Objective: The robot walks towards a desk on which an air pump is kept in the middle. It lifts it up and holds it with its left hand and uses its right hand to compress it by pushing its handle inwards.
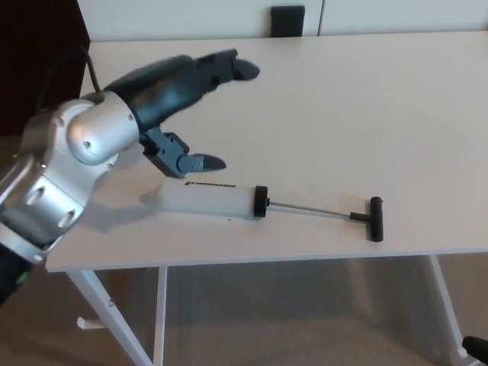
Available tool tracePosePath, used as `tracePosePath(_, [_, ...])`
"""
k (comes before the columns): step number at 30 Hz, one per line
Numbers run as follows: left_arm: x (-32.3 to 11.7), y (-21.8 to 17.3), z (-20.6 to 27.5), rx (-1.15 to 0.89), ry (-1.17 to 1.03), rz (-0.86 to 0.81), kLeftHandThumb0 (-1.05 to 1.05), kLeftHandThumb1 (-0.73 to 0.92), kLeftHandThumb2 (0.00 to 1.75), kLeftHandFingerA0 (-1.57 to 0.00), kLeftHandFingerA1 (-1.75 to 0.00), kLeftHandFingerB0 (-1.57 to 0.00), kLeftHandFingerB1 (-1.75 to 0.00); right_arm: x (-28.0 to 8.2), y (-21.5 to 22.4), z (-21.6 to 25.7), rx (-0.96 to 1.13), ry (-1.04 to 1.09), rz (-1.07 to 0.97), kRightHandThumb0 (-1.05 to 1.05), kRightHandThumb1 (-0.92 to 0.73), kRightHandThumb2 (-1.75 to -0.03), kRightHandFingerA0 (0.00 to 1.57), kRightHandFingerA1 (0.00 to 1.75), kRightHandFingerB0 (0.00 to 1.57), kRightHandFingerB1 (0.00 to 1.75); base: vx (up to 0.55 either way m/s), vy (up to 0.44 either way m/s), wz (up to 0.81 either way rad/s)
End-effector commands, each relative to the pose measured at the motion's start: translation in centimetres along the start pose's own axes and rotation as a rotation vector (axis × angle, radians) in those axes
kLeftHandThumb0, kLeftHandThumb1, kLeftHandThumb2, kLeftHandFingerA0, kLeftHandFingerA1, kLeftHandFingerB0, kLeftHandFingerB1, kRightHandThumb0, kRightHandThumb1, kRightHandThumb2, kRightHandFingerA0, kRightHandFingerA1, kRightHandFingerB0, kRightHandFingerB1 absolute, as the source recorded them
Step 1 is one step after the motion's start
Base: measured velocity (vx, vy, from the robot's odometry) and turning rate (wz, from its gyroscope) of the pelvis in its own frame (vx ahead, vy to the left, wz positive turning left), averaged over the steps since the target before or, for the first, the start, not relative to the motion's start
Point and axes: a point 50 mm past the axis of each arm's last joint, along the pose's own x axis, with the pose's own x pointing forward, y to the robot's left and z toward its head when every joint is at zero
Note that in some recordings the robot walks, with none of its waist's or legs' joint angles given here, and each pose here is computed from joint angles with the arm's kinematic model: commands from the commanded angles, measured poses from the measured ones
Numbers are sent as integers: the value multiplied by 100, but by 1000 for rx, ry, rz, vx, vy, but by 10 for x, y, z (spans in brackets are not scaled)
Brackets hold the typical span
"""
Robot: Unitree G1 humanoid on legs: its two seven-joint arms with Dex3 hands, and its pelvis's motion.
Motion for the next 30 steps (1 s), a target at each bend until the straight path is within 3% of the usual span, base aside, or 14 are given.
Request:
tracePosePath(1, [15, -8, -23, 349, 243, -61, -45, 38, 62, -21, -41, -8, -31, 0, -6, 11, -95, 3, -2, -37, -60, -58, 87, 55, 64, 47, 0, 0, 0])
tracePosePath(5, [19, -9, -27, 422, 263, -59, -48, 38, 62, -27, -43, -9, -32, 3, -4, 14, -92, -5, 5, -34, -61, -58, 88, 56, 64, 47, 0, 0, 0])
tracePosePath(6, [21, -11, -29, 433, 271, -61, -48, 38, 63, -21, -40, -9, -29, 5, -3, 16, -91, -12, 11, -33, -62, -59, 88, 56, 65, 48, 0, 0, 0])
tracePosePath(13, [24, -27, -33, 464, 284, -66, -54, 38, 68, -19, -43, -7, -27, 9, -2, 20, -109, -20, 21, -35, -59, -60, 90, 58, 65, 48, 0, 0, 0])
tracePosePath(14, [25, -32, -33, 461, 284, -72, -30, 28, 85, 0, -48, 0, -48, 9, -1, 20, -112, -20, 25, -35, -58, -59, 91, 59, 67, 49, 0, 0, 0])
tracePosePath(19, [29, -42, -30, 456, 281, -85, -31, 26, 85, -1, -48, 0, -48, 10, -1, 20, -113, -24, 32, -35, -60, -60, 91, 60, 68, 49, 0, 0, 0])
tracePosePath(20, [31, -43, -29, 449, 283, -90, -31, 27, 85, 0, -48, 0, -49, 12, -1, 22, -117, -26, 30, -37, -51, -90, 87, 74, 63, 65, 0, 0, 0])
tracePosePath(23, [34, -43, -28, 438, 285, -93, -31, 26, 84, -1, -48, 0, -48, 15, 1, 25, -120, -32, 30, -37, -52, -91, 86, 74, 63, 65, 0, 0, 0])
tracePosePath(25, [35, -44, -28, 432, 284, -90, -31, 26, 84, -1, -48, 0, -48, 17, 2, 27, -121, -36, 32, -37, -52, -91, 86, 74, 63, 65, 0, 0, 0])
tracePosePath(26, [35, -46, -29, 432, 284, -91, -31, 25, 84, -1, -48, 0, -48, 17, 3, 27, -121, -37, 34, -35, -62, -61, 92, 61, 67, 49, 0, 0, 0])
tracePosePath(27, [35, -48, -30, 433, 284, -92, -31, 25, 84, -1, -48, 0, -48, 17, 3, 27, -120, -37, 35, -35, -62, -61, 92, 61, 67, 49, 0, 0, 0])
tracePosePath(28, [35, -53, -30, 437, 278, -97, -60, 39, 71, -20, -44, -7, -30, 17, 3, 26, -123, -36, 35, -35, -60, -60, 91, 61, 68, 49, 0, 0, 0])
tracePosePath(30, [35, -57, -31, 441, 273, -101, -60, 39, 71, -20, -44, -7, -30, 17, 3, 25, -125, -35, 34, -35, -60, -60, 91, 61, 68, 49, 0, 0, 0])
